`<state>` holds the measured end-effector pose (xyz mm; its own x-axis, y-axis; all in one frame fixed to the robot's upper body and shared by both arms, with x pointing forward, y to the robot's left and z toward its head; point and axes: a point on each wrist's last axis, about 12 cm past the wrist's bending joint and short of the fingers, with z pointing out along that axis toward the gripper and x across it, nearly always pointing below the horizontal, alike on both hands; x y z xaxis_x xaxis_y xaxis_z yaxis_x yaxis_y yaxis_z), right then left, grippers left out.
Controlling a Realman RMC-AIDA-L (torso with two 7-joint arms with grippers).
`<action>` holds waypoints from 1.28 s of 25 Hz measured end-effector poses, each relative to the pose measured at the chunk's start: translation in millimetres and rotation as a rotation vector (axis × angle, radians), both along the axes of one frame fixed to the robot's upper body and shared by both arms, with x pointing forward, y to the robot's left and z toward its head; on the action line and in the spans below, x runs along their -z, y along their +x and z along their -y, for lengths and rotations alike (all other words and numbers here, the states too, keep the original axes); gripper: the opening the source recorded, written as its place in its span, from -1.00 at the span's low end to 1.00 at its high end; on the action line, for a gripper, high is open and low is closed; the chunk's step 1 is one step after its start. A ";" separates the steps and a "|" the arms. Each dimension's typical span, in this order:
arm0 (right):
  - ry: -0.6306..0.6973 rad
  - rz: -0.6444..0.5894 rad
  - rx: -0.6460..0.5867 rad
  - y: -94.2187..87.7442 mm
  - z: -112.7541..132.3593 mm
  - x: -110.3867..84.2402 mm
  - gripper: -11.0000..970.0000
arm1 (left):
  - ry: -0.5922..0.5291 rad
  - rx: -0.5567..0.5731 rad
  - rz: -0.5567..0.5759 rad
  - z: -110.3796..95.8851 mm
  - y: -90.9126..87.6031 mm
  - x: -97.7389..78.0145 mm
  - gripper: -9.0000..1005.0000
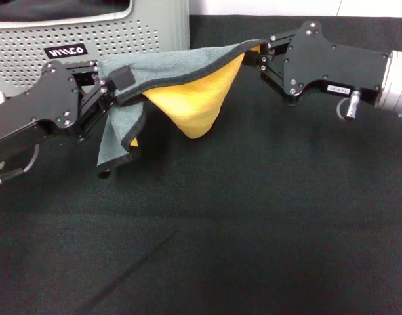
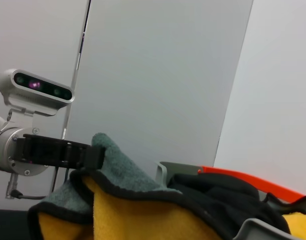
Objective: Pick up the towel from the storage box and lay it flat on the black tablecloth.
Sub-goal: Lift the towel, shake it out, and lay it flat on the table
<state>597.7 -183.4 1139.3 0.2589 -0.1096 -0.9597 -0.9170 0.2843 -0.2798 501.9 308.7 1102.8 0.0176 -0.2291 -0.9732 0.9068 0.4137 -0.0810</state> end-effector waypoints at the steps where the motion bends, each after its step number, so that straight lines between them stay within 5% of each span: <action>1: 0.003 0.001 0.002 0.0 0.6 -0.3 -0.96 | -0.001 -0.003 -0.001 -0.5 -0.7 0.4 -0.88; 16: 0.118 0.127 0.057 13.8 1.4 -33.8 -0.96 | -0.020 -0.082 0.082 9.1 -7.0 8.2 -0.88; 32: 0.116 0.265 0.051 35.9 -26.4 -73.3 -0.96 | -0.030 -0.163 0.087 22.4 -5.1 18.5 -0.88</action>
<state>633.6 -157.0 1212.7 0.4992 -0.0228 -0.8662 -0.7999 0.3723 -0.4707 496.8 286.3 1084.2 0.1405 -0.2450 -0.9593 0.8319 0.5546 -0.0198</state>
